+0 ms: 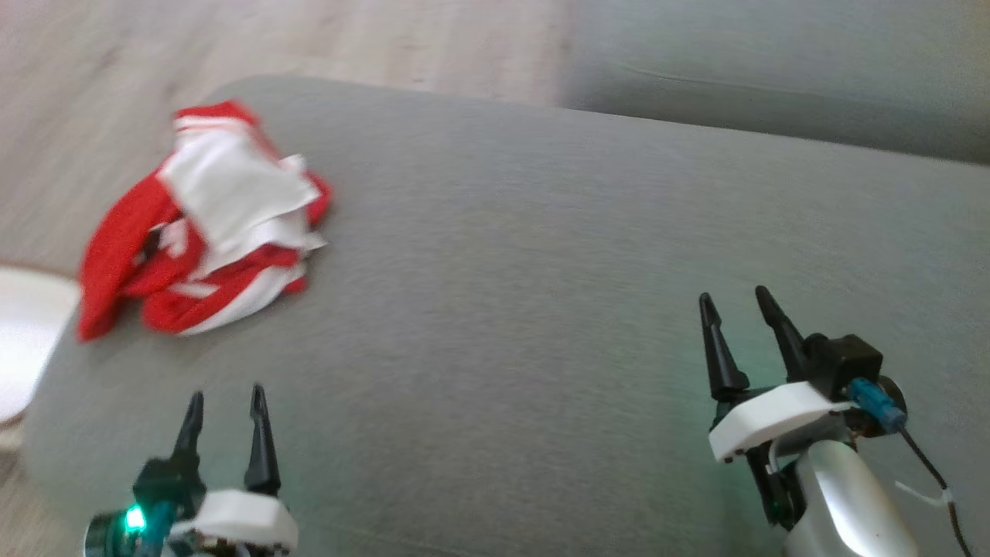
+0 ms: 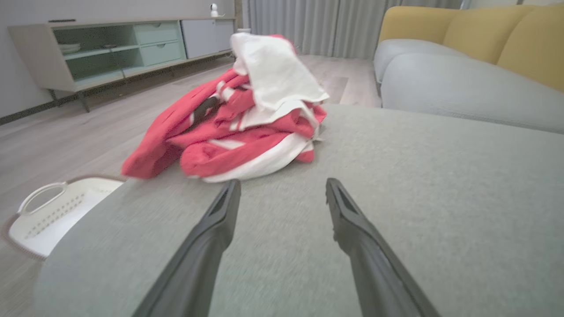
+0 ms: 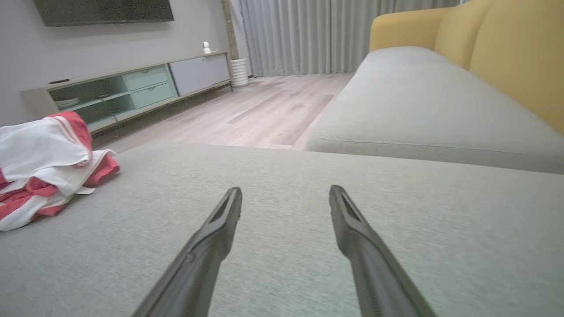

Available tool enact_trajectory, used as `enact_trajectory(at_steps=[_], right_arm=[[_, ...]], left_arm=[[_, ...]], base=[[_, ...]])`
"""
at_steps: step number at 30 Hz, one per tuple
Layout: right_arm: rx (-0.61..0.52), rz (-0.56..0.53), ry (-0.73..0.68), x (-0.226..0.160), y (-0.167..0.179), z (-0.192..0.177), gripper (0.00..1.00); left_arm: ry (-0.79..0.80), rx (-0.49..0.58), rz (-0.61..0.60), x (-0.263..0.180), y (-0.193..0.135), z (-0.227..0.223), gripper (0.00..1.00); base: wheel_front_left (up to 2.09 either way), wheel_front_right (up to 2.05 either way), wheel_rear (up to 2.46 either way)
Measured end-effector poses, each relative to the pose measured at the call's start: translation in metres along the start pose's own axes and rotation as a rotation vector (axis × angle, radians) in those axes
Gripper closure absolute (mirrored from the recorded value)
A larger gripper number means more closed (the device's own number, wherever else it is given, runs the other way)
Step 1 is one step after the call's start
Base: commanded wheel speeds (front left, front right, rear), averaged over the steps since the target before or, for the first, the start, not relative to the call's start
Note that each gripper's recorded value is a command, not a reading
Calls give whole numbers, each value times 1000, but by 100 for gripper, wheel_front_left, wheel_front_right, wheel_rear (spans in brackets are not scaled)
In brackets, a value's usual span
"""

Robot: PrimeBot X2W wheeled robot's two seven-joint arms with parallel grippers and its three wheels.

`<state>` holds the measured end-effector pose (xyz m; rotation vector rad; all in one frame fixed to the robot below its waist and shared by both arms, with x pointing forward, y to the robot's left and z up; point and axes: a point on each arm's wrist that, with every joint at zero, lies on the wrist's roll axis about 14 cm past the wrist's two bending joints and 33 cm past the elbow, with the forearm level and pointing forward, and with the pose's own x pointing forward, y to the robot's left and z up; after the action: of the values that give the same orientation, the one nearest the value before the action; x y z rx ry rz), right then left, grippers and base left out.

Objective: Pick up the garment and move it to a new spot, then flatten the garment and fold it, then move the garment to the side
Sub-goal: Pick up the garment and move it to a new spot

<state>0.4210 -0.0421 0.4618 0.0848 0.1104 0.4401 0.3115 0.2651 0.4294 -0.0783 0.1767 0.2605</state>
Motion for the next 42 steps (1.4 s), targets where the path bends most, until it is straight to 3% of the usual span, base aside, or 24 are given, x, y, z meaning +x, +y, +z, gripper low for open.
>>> enact_trajectory(at_steps=[10,19,25,31,38,42], right_arm=[[5,211,43,32,73,-13,0],[23,230,83,37,78,-30,0],[15,208,102,38,67,-39,0],[9,169,96,49,47,-41,0],[4,113,114,52,18,-53,0],[3,68,128,56,-6,-62,0]], left_arm=[[9,-36,224,-53,71,-12,0],[-69,-7,280,-52,95,17,0],[-144,115,226,-8,109,65,0],[-177,133,121,61,93,104,0],[-144,202,32,122,78,124,0],[-36,181,-36,156,53,103,0]], base=[[0,0,0],[0,0,0],[0,0,0],[0,0,0],[0,0,0],[0,0,0]])
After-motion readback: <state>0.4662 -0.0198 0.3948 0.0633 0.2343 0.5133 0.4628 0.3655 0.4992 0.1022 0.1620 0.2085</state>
